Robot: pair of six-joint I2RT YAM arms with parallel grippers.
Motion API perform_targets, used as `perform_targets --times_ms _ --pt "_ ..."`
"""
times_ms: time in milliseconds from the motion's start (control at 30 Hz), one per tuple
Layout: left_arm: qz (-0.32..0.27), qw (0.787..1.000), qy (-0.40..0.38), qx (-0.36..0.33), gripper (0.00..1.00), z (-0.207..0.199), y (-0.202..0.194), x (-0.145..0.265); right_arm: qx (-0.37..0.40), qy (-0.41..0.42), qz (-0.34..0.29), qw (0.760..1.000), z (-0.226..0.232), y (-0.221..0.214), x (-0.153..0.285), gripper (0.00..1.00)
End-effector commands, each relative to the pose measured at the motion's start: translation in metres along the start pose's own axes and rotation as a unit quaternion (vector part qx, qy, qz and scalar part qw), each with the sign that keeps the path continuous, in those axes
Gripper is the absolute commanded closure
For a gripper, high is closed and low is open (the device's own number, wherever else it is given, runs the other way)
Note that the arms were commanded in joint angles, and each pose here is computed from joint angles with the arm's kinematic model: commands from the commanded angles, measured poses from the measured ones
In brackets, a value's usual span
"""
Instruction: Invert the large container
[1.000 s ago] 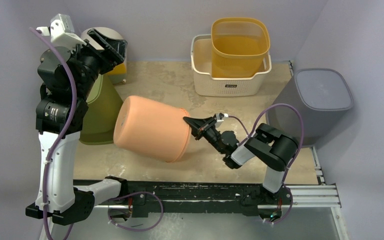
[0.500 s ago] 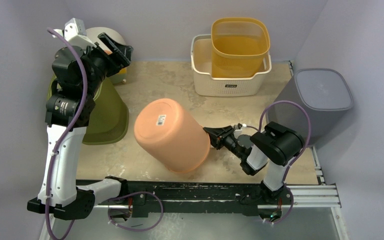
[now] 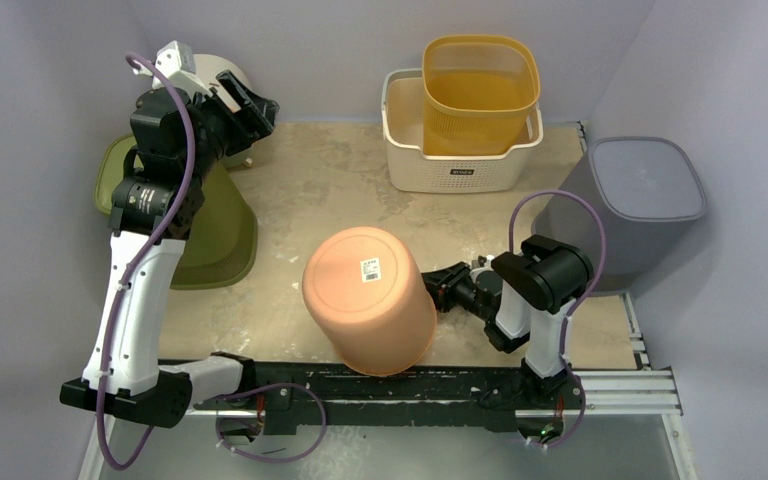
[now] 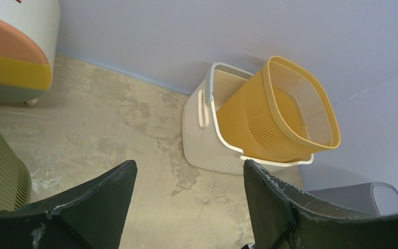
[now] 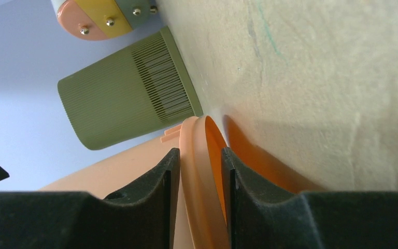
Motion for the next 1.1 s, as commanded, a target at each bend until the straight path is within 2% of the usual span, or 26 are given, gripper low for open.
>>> perform_targets --times_ms 0,167,333,500,633,800,900,1067 --pt "-0.021 0.999 -0.023 -0.003 0.27 -0.008 0.008 0.001 0.067 0.184 0.042 0.980 0.062 -0.011 0.003 0.62" --pt "-0.021 0.999 -0.025 -0.001 0.27 -0.009 0.009 0.000 0.136 0.177 0.054 0.973 0.089 -0.008 -0.028 0.56" --pt "-0.019 1.000 -0.025 -0.001 0.27 -0.009 0.008 -0.003 0.218 0.106 0.034 0.970 0.113 0.005 -0.065 0.46" --pt "-0.020 0.999 -0.026 -0.001 0.26 -0.010 0.010 -0.004 0.252 0.080 0.023 0.964 0.130 0.022 -0.088 0.44" --pt "-0.016 1.000 -0.027 -0.002 0.26 -0.011 0.010 -0.005 0.296 0.043 0.008 0.954 0.144 0.029 -0.098 0.34" --pt "-0.006 0.999 -0.031 -0.001 0.26 -0.012 0.009 -0.008 0.368 0.003 -0.026 0.930 0.178 0.036 -0.097 0.20" --pt "0.003 0.999 -0.033 -0.003 0.26 -0.013 0.007 -0.009 0.426 -0.029 -0.051 0.903 0.205 0.040 -0.088 0.04" --pt "0.014 0.999 -0.033 -0.001 0.26 -0.011 0.003 -0.009 0.494 -0.077 -0.092 0.861 0.245 0.040 -0.055 0.00"
Point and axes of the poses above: each gripper's point midway between its finger pads, its own x axis back along the fingers, its own z axis along the line the jaws close on, y = z × x, the point moved 8 cm from there along x, back along the fingers, and after that the axes turned 1 degree about -x, right-handed, at the moved point
